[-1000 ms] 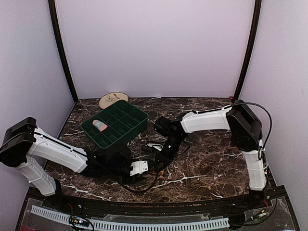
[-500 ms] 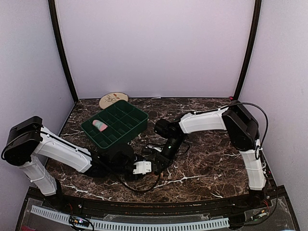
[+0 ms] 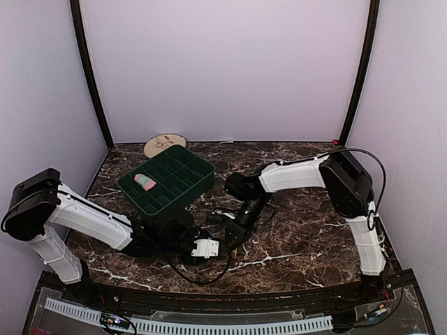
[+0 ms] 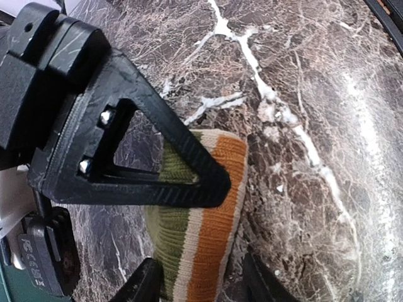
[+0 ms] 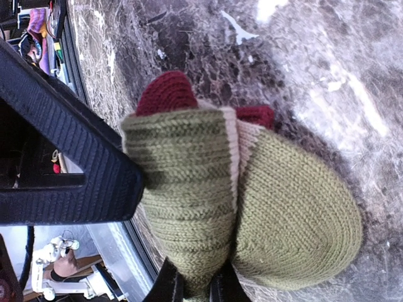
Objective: Roll the socks
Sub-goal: Roll the sock at the center of the board.
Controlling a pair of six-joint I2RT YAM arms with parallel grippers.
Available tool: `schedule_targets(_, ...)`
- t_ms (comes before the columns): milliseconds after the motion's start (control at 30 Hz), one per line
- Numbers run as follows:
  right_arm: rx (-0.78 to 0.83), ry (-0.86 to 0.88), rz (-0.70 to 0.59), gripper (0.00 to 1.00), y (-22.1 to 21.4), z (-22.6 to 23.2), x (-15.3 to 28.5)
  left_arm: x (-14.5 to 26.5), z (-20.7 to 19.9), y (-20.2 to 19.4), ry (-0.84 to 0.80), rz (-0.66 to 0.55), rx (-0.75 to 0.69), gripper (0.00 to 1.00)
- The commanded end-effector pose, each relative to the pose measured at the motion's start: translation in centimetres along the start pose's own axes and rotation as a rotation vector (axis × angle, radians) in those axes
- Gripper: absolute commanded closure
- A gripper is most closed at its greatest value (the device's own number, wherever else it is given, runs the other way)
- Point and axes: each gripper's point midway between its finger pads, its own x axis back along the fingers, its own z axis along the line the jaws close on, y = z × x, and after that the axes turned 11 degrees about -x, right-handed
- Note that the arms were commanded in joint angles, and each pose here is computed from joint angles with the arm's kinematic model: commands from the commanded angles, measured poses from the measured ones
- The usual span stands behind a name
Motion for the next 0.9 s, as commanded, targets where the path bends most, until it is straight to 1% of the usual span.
schedule_targets(0,-0.063,-0.021,0.046,1.00,-0.6,-1.7,-1.1,-0.4,-0.1,0.5,-0.031,-0.006,-0.023,0.52)
schedule_targets(133,-0.064,-0.011,0.049,1.00,-0.7,-1.6,-1.1,-1.6,0.2,0.0,-0.029,0.032,-0.030,0.52)
schedule_targets(367,-0.072,0.012,0.057,1.00,-1.0,-1.4,-1.2,-2.7,-0.2,-0.2,-0.053,0.045,-0.029,0.53)
schedule_targets(600,-0.085,0.049,0.057,1.00,-1.0,-1.4,-1.2,-3.0,-2.7,-0.9,-0.161,0.061,-0.021,0.62)
schedule_targets(667,-0.089,0.052,0.051,1.00,-0.8,-1.5,-1.1,-3.1,-3.2,-1.0,-0.188,0.067,-0.007,0.67)
schedule_targets(700,-0.088,0.053,0.047,0.99,-0.6,-1.5,-0.9,-3.1,-3.5,-1.1,-0.206,0.070,-0.001,0.69)
schedule_targets(767,-0.085,0.049,0.036,0.93,-0.3,-1.5,-0.6,-3.2,-4.3,-1.2,-0.249,0.078,0.020,0.76)
schedule_targets(867,-0.084,0.044,0.021,0.85,0.0,-1.7,-0.2,-3.4,-5.0,-1.3,-0.297,0.094,0.060,0.80)
